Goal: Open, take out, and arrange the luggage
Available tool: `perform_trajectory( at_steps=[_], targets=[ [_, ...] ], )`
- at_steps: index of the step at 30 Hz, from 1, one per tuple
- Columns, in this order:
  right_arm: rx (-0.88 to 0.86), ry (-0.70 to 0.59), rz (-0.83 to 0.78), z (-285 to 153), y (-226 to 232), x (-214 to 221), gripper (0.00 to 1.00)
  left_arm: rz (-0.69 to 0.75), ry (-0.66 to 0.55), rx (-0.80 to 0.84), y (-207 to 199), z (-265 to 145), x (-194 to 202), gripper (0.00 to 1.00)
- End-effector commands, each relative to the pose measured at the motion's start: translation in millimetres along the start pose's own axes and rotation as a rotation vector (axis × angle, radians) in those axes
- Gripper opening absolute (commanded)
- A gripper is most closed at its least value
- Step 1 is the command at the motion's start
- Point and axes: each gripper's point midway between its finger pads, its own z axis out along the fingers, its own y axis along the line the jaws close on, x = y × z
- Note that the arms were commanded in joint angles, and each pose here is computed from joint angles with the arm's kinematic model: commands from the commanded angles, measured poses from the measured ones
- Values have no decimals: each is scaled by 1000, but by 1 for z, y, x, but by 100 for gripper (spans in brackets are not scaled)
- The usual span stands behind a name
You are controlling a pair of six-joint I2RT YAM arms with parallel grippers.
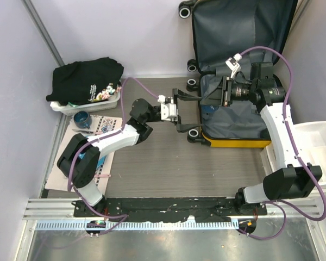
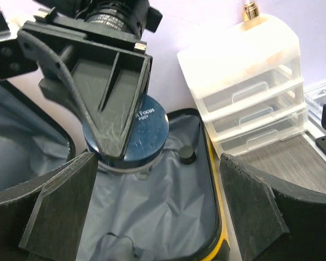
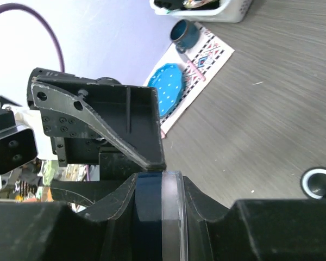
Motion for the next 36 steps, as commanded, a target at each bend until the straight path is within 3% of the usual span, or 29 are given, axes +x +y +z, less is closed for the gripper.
perform_trajectory(
  at_steps=[1,12,19,31,33,34,36],
  targets=[
    [-130,-2,-101,-8,50,3,1,190,-124,-38,-2,14,-49,98],
    [-202,53,-124,-5,70,24,1,277,-166,-78,-21,38,-59,95],
    [-221,63,-113,-6,75,27,1,281,-160,-91,-24,39,-62,77],
    [-220,76,-88,-6,74,35,3,275,-158,-80,-32,36,-68,58],
    [-203,72,-70,-5,72,33,23,265,-160,-80,-32,36,-68,53],
    [-199,71,-65,-4,71,32,51,265,-161,-82,-31,36,-69,48],
    [-145,54,-62,-3,65,27,70,261,-154,-85,-31,36,-67,41]
  ],
)
